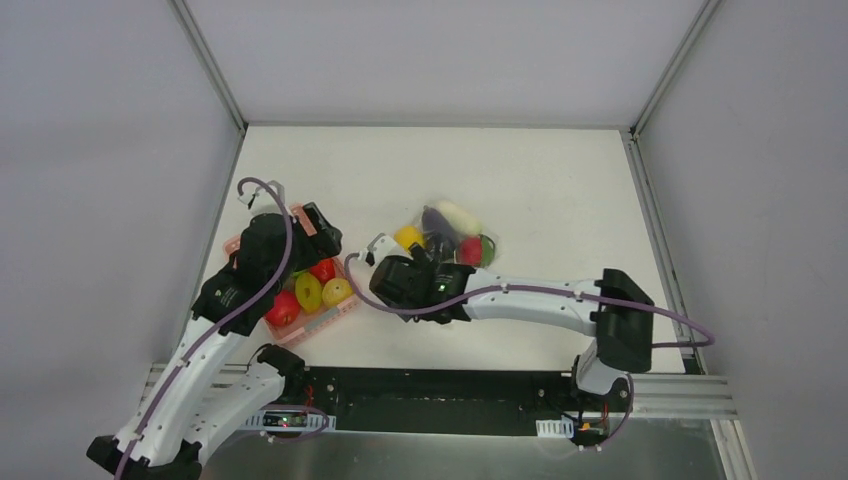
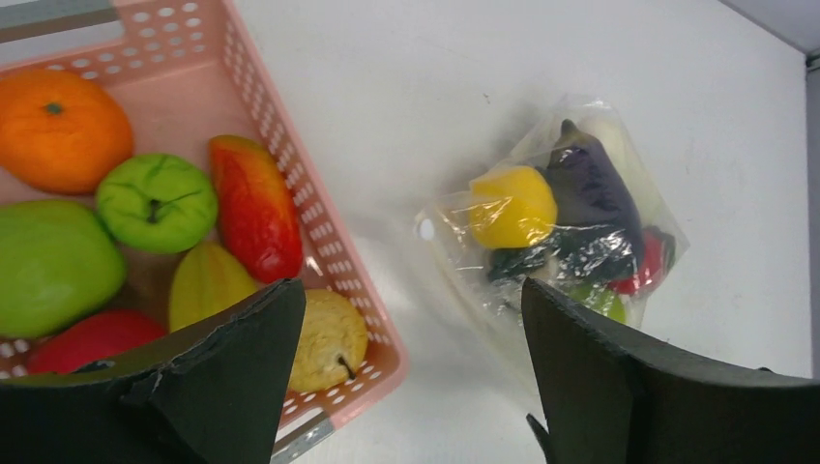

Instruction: Open the zip-top bag and remove the fake food

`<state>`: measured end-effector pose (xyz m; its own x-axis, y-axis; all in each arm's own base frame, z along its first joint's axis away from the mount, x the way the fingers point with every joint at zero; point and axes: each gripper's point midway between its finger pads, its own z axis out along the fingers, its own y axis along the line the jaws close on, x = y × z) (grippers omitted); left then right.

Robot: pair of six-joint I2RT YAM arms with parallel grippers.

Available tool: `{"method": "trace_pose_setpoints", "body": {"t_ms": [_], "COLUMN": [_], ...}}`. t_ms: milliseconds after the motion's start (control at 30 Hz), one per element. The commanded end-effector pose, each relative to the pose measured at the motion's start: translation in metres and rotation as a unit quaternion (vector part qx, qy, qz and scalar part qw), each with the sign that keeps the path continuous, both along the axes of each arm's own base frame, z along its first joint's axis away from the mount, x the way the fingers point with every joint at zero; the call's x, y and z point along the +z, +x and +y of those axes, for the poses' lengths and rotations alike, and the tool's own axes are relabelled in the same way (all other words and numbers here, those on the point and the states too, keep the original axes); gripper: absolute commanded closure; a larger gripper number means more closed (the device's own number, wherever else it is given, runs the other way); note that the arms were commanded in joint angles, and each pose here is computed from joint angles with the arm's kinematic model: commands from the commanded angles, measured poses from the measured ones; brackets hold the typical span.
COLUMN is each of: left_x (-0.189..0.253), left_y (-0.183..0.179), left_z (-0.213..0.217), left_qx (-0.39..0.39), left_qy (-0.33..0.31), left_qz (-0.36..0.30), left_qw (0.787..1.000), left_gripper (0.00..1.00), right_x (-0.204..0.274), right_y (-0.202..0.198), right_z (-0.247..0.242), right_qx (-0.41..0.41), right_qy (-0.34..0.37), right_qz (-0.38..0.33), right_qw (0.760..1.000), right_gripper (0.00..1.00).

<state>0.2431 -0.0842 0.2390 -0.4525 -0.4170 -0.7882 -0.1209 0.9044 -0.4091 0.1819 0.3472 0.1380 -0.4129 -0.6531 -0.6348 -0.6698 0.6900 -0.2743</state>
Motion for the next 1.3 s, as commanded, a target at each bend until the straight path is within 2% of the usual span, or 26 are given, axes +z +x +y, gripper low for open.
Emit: {"method": "trace_pose_setpoints", "body": {"t_ms": [0,167,300,433,533,700,833,967,1067,1267], "left_x": [0.000,-0.001,-0.005,-0.009,-0.013,-0.022,-0.030,-0.033,-0.033,-0.043], "left_y": [-0.026,-0.044,-0.049,-0.047,-0.045,-0.041,-0.035,-0.027,-0.022,-0.013], "left_z": [0.034,0.048,0.048,0.036,0.022,-0.017,-0.053,-0.073,-0.088,-0.116], "left_qx": [0.024,0.032,0.027,0.004,-0.020,-0.075,-0.113,-0.129,-0.147,-0.171], "left_qy": [0.068,0.081,0.075,0.060,0.038,-0.043,-0.131,-0.190,-0.215,-0.214], "left_qz": [0.011,0.006,0.006,0.011,0.020,0.031,0.041,0.036,0.039,0.045], "left_qw": [0.997,0.996,0.997,0.998,0.999,0.996,0.984,0.973,0.965,0.961], "left_gripper": [0.15,0.14,0.14,0.14,0.14,0.14,0.17,0.20,0.23,0.28], "right_x": [-0.003,-0.025,-0.035,-0.036,-0.024,0.010,0.036,0.056,0.063,0.073], "right_y": [0.013,0.022,0.028,0.033,0.037,0.049,0.059,0.067,0.074,0.078], "right_z": [-0.003,-0.002,-0.004,-0.005,-0.004,-0.002,-0.001,-0.001,-0.003,0.004], "right_qx": [0.001,-0.006,-0.013,-0.023,-0.032,-0.060,-0.075,-0.094,-0.113,-0.129], "right_qy": [-0.088,-0.144,-0.166,-0.175,-0.148,-0.062,0.023,0.086,0.123,0.192], "right_qz": [-0.066,-0.090,-0.106,-0.122,-0.120,-0.114,-0.104,-0.100,-0.093,-0.068], "right_qw": [0.994,0.986,0.980,0.977,0.981,0.990,0.991,0.987,0.982,0.970], "right_gripper": [0.26,0.38,0.54,0.84,0.98,1.00,1.00,1.00,1.00,1.00]}}
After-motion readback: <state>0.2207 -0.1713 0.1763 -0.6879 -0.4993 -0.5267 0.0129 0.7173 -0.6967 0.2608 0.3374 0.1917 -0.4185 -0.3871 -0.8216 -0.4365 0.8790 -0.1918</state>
